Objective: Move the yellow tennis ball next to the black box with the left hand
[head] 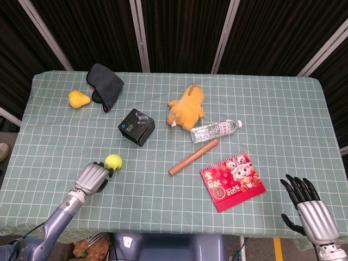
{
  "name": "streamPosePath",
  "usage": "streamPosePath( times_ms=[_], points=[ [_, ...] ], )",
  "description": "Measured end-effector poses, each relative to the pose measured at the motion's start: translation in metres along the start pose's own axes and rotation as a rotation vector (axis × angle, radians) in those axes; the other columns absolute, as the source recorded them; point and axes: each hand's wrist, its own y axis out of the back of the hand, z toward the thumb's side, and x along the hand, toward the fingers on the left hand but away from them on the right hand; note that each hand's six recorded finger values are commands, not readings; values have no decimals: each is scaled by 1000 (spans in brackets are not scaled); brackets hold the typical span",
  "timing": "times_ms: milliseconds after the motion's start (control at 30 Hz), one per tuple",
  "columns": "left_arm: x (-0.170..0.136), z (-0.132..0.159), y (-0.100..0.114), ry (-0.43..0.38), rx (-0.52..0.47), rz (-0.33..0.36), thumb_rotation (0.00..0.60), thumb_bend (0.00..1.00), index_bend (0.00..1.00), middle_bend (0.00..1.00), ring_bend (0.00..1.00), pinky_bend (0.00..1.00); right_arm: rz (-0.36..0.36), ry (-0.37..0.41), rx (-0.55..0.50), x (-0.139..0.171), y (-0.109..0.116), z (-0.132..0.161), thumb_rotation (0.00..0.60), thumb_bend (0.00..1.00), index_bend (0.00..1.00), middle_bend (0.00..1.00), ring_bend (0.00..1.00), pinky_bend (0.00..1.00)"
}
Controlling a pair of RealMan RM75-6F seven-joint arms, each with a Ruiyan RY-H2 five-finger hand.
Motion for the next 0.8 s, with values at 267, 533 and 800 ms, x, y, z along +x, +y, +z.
streamPosePath(
  times_ms=[267,533,800],
  points=[
    [13,3,2,-8,-17,-6,600,424,410,566,336,406,-6,-1,-3,2,2,-1,600,320,0,0,0,0],
    [23,5,8,-15,-37,-1,600,429,413,557,334,405,-13,-1,-7,3,4,-2,600,319,0,0,0,0],
    [33,-2,12,10,-41,-6,600,437,436,575,334,398,-26,-4,-14,2,8,-3,600,319,0,0,0,0]
  ],
)
